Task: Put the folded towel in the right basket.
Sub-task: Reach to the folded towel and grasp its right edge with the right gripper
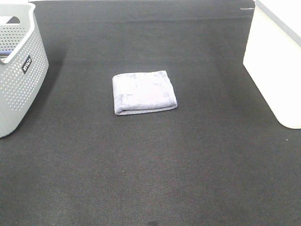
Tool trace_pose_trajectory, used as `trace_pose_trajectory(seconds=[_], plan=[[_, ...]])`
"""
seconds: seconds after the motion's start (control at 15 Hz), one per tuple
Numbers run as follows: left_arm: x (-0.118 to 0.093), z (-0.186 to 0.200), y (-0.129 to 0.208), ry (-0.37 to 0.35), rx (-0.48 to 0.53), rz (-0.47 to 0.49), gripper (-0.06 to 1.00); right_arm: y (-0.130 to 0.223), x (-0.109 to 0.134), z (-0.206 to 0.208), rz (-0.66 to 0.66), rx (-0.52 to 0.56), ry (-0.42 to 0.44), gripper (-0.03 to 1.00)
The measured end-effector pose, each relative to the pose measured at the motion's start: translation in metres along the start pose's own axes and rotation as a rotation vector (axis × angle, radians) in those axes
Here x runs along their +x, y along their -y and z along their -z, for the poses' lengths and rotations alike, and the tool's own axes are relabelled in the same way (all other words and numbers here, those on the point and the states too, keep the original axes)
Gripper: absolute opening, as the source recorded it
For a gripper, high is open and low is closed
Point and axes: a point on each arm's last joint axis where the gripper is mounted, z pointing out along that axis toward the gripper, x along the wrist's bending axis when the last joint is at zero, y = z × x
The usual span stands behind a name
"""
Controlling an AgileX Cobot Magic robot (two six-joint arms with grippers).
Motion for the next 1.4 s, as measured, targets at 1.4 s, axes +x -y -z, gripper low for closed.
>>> trace_pose_trajectory(seconds=[1.4], plan=[[0.0,0.0,0.0,0.0,0.0,0.0,0.97,-0.036,0.097,-0.372,-0.053,0.631,-0.5,0.69]])
